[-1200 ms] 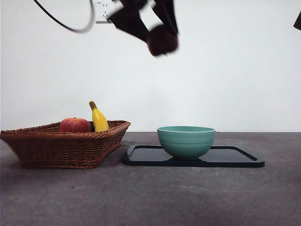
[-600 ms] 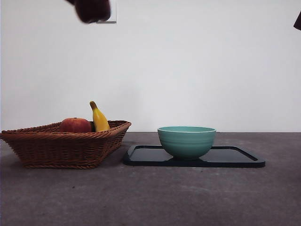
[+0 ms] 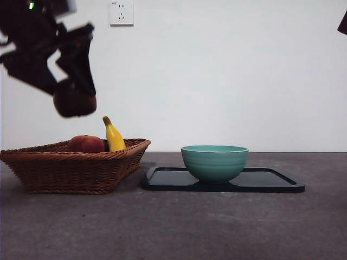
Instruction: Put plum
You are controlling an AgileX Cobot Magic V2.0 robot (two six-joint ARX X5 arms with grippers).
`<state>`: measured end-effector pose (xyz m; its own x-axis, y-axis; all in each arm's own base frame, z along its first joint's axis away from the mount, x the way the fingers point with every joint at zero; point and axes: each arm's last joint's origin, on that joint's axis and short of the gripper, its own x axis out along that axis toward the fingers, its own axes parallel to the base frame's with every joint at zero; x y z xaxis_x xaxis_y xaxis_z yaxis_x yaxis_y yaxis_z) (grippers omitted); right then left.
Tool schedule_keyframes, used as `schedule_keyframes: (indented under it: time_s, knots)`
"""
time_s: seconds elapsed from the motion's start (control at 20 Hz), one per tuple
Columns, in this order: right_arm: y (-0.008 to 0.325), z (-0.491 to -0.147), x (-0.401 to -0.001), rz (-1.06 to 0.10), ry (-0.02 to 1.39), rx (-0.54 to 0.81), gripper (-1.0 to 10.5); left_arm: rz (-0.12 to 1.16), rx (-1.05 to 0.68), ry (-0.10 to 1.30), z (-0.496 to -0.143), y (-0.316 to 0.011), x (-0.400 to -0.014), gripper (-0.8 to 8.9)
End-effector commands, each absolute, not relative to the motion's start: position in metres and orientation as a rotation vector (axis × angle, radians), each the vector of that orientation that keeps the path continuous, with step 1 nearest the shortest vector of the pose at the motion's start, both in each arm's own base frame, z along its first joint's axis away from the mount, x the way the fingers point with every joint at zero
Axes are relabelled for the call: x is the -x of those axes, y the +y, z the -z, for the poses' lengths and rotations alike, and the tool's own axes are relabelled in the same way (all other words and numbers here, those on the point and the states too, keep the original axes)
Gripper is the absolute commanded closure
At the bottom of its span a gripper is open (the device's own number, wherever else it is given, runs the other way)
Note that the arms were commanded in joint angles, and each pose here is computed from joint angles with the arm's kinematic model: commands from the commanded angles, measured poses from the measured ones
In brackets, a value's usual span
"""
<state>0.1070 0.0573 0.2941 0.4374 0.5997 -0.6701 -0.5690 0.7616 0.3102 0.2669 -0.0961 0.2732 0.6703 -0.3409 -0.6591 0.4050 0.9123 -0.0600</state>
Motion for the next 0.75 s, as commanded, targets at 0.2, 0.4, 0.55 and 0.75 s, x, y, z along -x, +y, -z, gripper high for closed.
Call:
schedule_keyframes:
  time_s: [0.2,0.4,0.55,0.75]
  knots:
    - [0.058,-0.297,-0.108,-0.740,0.831,-0.027,7.7,0.384,-0.149,0.702,-0.239,-0.090,-0.280,5.44]
    - [0.058,-0.297,-0.108,-0.740,0.830,-0.028,7.7,0.382,-0.154,0.741,-0.216,-0.094,-0.295,5.44]
    - [0.058,-0.297,-0.108,-0.740,0.830,-0.028,7.7,0.381,-0.154,0.740,-0.206,-0.096,-0.303,5.44]
    - [0.058,-0.297,-0.108,-0.740,0.830,-0.028,7.7,0.380,-0.154,0.741,-0.196,-0.098,-0.310,5.43]
